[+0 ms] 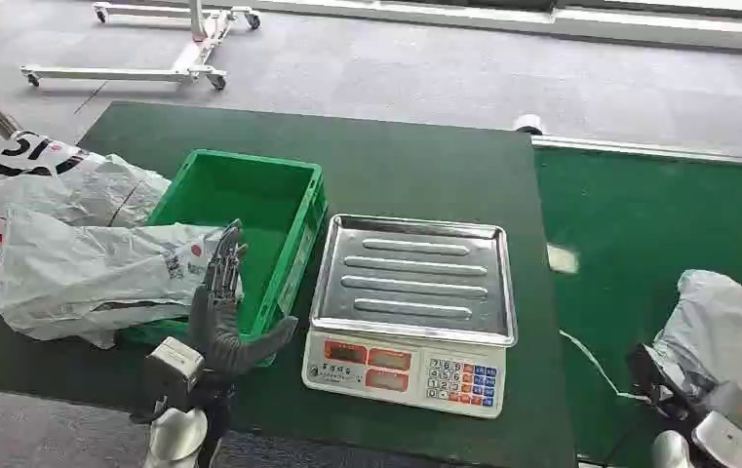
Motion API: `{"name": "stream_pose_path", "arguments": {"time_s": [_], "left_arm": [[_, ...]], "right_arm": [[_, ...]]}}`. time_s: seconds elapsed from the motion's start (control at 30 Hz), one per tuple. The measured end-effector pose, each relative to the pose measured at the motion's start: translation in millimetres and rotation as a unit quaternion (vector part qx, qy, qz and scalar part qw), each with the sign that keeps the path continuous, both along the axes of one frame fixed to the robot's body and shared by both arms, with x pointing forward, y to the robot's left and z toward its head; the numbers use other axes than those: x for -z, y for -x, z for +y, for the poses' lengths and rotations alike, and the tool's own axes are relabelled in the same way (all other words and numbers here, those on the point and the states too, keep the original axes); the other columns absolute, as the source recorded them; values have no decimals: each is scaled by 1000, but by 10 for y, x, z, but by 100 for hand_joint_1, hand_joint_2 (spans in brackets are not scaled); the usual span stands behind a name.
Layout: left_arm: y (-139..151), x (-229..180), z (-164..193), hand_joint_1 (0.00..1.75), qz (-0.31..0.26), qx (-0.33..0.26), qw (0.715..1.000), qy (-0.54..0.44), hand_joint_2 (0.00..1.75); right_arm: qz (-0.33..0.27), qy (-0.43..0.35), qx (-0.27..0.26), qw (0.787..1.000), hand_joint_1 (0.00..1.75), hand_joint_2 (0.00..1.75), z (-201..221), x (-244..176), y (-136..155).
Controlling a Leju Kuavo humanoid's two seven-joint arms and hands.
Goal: Moved the parcel from conveyor to table for the left to box.
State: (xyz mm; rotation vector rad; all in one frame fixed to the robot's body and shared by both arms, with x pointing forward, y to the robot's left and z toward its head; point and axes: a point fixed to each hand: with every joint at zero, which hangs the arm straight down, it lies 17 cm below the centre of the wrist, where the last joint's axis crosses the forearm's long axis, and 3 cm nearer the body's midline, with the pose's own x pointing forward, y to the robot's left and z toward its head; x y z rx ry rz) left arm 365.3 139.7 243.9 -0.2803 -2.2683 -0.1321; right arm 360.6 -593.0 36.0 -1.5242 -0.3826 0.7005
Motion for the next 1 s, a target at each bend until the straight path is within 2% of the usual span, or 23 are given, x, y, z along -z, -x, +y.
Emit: {"name": "stream_pose_path", "arguments": {"time_s": [0.13,0.2,0.33,0.5,0.67,0.8,0.9,1.0], "left_arm": [[0,-1,8,0,-1,-1,1000,0,175],[0,-2,9,0,-1,-1,1000,0,175],[-3,-5,3,0,-3,-7,1000,-2,175],[-14,-9,24,0,-4,-18,1000,-3,175],[-31,-15,78,0,-4,-33,999,2,175],[-37,-16,106,0,-3,-39,999,7,175],[-40,-12,112,0,-1,-39,999,11,175],[-46,-12,122,0,1,-42,999,21,175]], "right_arm": [[-87,43,-6,995,175,175,152,-598,-186],[-147,75,-5,986,175,175,230,-997,-212],[-258,138,-79,953,175,175,578,-1964,-388],[-322,161,-140,922,175,175,988,-2492,-426],[-383,163,-217,883,173,175,1628,-2964,-525],[-436,165,-281,839,175,175,2159,-3354,-595],[-469,165,-354,792,175,175,2782,-3617,-655],[-485,158,-439,739,175,175,3426,-3655,-605]]}}
